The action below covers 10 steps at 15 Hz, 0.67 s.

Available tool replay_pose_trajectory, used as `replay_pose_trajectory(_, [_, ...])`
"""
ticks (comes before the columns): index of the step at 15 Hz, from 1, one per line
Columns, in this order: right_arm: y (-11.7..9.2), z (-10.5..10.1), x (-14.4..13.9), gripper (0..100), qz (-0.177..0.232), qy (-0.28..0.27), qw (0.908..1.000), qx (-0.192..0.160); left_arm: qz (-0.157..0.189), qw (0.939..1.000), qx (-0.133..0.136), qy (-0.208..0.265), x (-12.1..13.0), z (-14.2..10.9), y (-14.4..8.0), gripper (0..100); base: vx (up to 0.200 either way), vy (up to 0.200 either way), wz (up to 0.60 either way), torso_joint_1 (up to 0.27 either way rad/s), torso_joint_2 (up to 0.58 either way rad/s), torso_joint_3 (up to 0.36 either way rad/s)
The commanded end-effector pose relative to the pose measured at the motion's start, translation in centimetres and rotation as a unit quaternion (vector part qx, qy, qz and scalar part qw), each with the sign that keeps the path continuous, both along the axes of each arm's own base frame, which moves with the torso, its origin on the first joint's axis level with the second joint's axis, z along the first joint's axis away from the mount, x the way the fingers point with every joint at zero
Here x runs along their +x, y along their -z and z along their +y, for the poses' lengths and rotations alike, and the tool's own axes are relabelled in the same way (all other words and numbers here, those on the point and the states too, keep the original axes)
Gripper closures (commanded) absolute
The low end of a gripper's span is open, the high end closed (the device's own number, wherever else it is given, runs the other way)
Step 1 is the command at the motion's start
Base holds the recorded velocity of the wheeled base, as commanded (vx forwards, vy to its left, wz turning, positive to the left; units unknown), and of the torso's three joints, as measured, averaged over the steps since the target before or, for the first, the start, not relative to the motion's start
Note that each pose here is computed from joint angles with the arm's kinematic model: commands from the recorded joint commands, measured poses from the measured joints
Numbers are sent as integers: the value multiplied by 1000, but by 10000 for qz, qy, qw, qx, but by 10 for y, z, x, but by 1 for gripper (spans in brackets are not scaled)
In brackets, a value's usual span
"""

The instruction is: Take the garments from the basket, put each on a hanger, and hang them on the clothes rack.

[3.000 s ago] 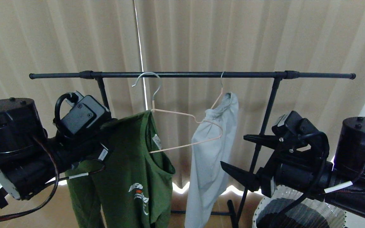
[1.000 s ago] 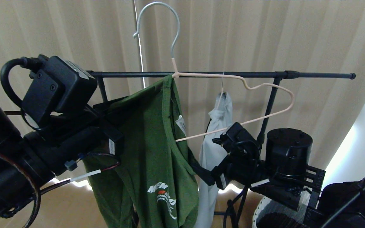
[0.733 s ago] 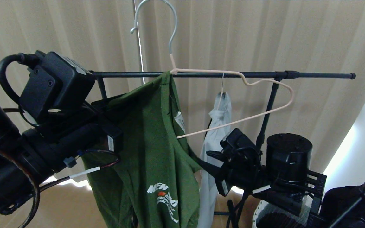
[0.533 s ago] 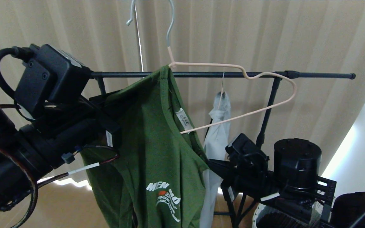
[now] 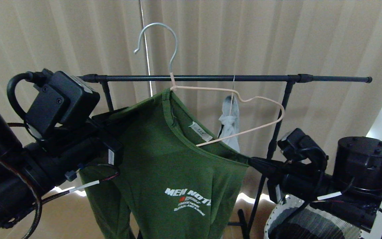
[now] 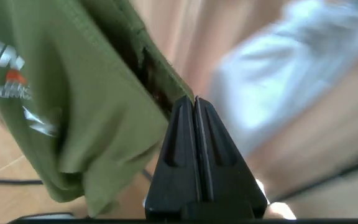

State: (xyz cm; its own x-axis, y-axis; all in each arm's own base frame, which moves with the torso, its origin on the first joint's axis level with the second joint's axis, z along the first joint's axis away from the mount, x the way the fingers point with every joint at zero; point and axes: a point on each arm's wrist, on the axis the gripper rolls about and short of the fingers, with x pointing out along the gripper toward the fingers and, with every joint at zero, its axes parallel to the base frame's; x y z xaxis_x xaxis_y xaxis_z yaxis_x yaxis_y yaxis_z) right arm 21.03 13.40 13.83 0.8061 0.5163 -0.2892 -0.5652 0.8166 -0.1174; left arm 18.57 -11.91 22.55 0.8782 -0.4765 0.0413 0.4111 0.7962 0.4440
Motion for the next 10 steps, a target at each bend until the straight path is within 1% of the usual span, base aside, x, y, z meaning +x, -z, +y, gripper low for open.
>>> replay_pose_trajectory(1, [-22, -22, -6, 100, -264, 329, 9990, 145, 158, 9998, 127, -25, -3, 3, 11, 100, 0, 0, 0, 0, 0, 0])
replay_pose_trajectory(3, [-23, -33, -3, 100, -270, 535, 9982, 73, 248, 9995, 185, -24, -5, 5, 18, 100, 0, 0, 0, 0, 0, 0])
replay_pose_trajectory(5, [-26, -45, 2, 100, -480, 746, 9959, -167, 437, 9985, 317, -16, -9, 7, 30, 100, 0, 0, 0, 0, 0, 0])
replay_pose_trajectory(7, [-34, -48, 4, 100, -623, 815, 9946, -149, 497, 9978, 447, -14, -13, 9, 37, 100, 0, 0, 0, 0, 0, 0])
replay_pose_trajectory(10, [-47, -46, 9, 100, -834, 794, 9933, -38, 519, 9960, 726, -11, -14, 10, 44, 100, 0, 0, 0, 0, 0, 0])
